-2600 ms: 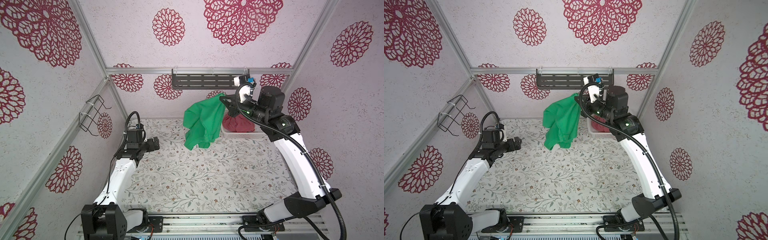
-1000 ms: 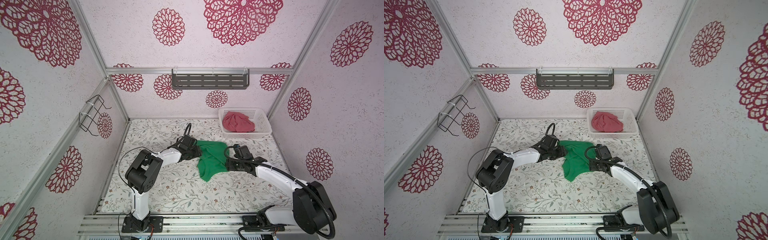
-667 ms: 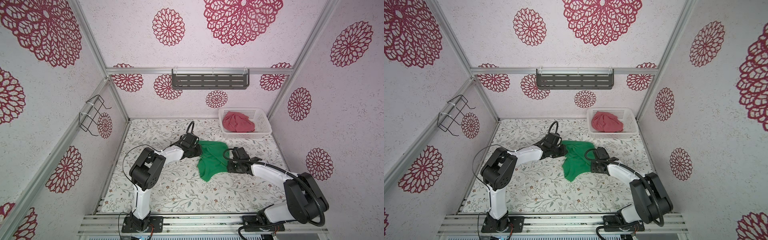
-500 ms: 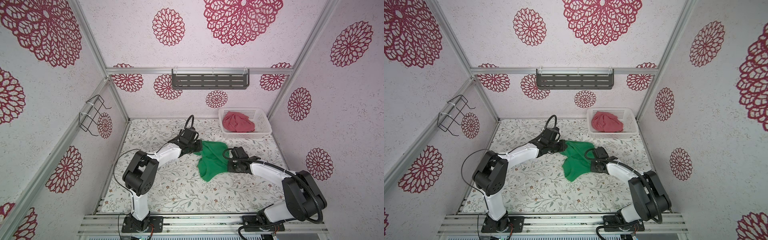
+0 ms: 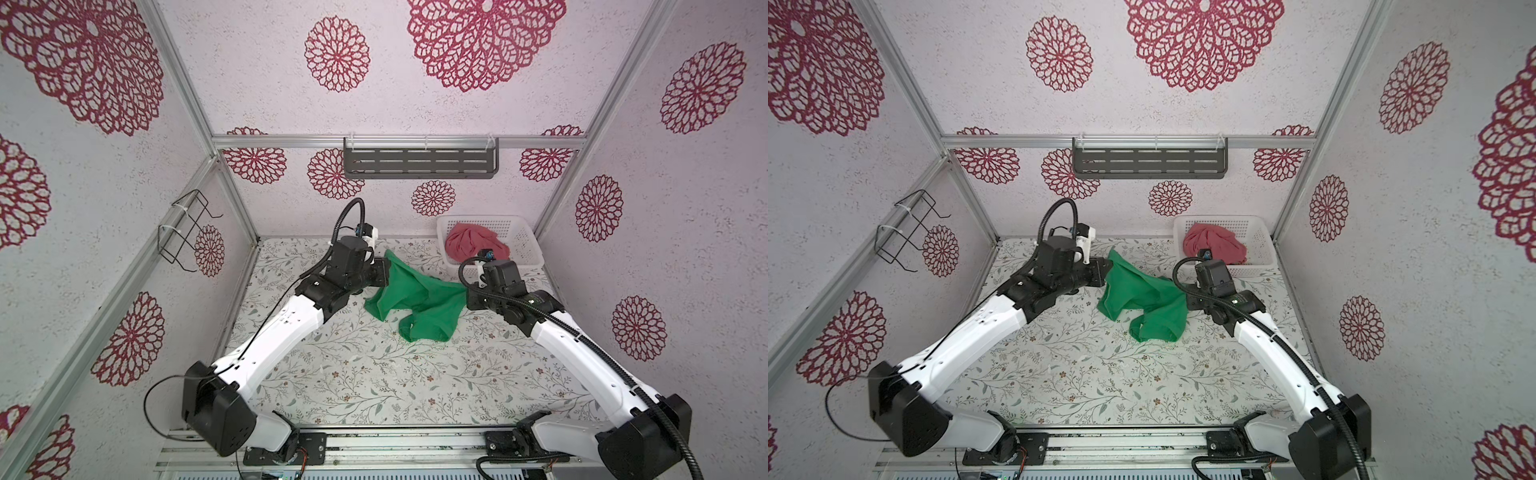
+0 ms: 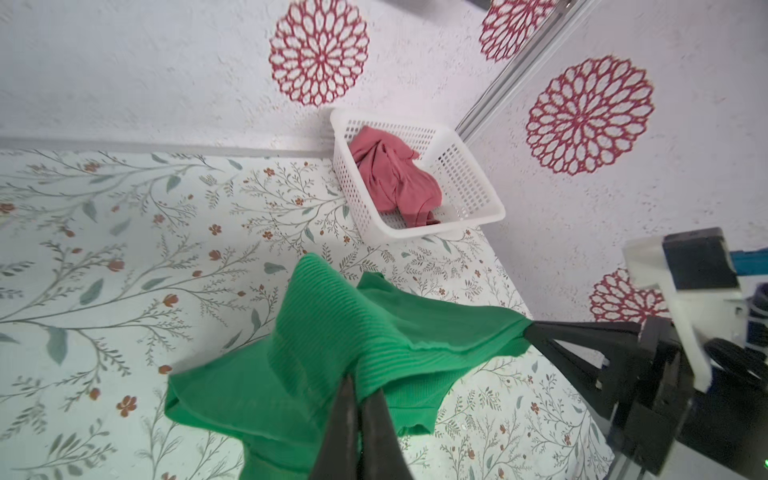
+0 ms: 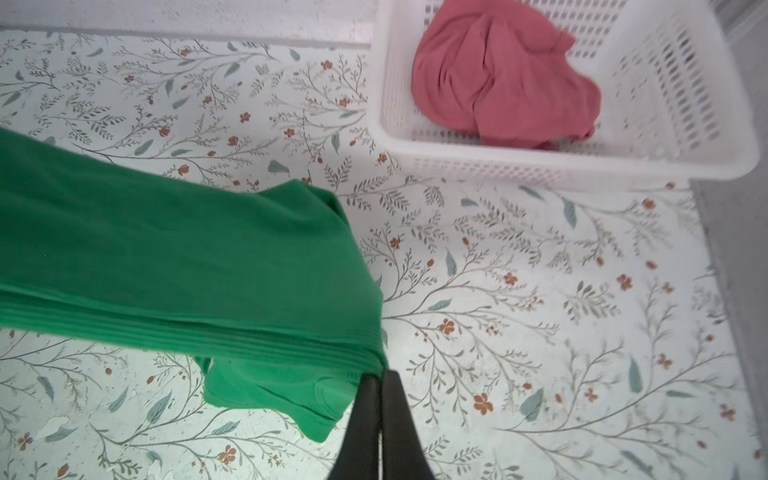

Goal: Fold and stack the tank tops

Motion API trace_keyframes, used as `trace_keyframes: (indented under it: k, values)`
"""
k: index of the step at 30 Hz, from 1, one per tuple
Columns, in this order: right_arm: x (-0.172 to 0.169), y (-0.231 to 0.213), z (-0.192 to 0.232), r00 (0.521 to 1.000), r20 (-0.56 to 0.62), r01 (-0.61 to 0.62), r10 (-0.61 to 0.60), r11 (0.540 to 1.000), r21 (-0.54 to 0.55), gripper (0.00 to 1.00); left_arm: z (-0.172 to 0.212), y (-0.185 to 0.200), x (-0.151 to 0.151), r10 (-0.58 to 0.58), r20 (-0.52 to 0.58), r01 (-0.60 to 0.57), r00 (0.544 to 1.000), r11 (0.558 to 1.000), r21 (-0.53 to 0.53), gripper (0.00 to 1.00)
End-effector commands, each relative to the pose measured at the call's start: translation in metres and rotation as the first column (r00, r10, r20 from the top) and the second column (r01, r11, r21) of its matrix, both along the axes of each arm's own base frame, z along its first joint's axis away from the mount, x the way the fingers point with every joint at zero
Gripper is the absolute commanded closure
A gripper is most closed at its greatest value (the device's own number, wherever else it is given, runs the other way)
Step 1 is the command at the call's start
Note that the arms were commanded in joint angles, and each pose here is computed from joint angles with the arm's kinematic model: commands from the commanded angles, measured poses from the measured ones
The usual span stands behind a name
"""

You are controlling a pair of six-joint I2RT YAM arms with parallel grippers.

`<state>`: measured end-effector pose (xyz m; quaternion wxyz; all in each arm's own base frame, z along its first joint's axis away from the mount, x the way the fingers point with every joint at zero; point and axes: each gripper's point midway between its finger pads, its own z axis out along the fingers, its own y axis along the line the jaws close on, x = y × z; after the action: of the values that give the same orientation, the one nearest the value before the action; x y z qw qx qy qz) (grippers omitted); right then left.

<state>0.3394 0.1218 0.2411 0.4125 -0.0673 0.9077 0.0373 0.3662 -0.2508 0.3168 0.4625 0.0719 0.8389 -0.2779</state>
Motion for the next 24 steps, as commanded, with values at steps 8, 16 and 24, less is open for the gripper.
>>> trace_keyframes:
  k: [8, 16, 24]
  values:
    - [0.007, -0.016, 0.069, 0.983, 0.162, -0.053, 0.086, 0.979, -0.198, 1.00, 0.068, 0.052, -0.053, 0.078, 0.141, -0.082, 0.987, 0.996, 0.023, 1.00]
    - [0.047, 0.036, 0.032, 0.956, 0.073, -0.264, 0.283, 0.944, -0.196, 1.00, 0.006, 0.036, -0.043, 0.031, -0.010, -0.032, 0.999, 0.999, -0.030, 1.00]
    - [0.135, 0.129, 0.013, 0.866, 0.062, -0.489, 0.495, 0.867, -0.093, 1.00, -0.092, 0.102, -0.050, 0.222, -0.250, -0.260, 0.943, 0.957, -0.132, 1.00]
